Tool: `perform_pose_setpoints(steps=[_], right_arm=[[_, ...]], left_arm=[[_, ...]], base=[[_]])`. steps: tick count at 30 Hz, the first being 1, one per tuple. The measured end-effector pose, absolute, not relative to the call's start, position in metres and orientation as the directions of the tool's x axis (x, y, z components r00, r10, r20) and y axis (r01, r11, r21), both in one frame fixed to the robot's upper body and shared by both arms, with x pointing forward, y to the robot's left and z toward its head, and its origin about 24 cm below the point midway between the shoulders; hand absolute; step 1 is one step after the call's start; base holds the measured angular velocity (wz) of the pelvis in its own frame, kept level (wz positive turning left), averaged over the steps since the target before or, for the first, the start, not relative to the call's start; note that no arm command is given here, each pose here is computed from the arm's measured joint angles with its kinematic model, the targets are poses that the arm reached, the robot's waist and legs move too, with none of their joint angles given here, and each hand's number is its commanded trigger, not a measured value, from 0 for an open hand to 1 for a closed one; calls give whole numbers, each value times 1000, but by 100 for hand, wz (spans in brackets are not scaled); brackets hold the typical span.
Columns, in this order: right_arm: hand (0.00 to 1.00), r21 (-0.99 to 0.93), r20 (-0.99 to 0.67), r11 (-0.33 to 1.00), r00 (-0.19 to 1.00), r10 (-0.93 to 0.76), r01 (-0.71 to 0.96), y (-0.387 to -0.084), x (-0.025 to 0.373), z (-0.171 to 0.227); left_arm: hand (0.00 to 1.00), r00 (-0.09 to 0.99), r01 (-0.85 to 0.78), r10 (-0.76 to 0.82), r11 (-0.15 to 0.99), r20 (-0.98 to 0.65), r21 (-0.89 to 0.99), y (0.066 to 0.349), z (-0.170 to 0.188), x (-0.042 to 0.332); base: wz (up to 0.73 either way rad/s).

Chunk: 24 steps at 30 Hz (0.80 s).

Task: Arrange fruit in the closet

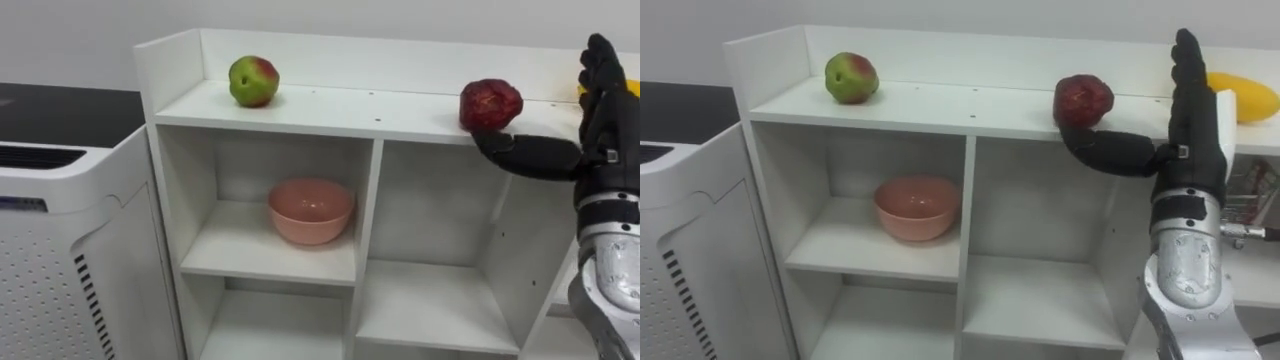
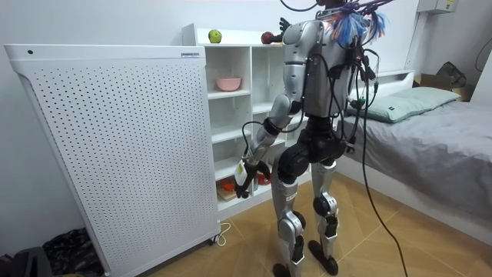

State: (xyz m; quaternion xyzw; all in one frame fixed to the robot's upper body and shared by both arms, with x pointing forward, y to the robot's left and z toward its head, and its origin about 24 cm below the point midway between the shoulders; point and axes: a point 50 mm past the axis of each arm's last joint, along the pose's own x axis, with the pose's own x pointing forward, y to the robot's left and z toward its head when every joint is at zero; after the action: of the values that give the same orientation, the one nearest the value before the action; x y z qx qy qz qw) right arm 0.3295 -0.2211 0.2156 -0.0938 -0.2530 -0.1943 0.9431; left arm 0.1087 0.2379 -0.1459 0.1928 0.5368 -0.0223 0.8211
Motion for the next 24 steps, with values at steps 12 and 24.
perform_pose_setpoints(steps=[12, 24], right_arm=[[0, -122, 456, 929, 851, -260, 349, -223, 336, 211], [0, -127, 442, 934, 862, -247, 333, -221, 338, 211]], left_arm=[[0, 407, 245, 181, 923, -895, 298, 244, -144, 110], [0, 416, 237, 178, 925, -892, 296, 243, -141, 117]], base=[[1], [1]])
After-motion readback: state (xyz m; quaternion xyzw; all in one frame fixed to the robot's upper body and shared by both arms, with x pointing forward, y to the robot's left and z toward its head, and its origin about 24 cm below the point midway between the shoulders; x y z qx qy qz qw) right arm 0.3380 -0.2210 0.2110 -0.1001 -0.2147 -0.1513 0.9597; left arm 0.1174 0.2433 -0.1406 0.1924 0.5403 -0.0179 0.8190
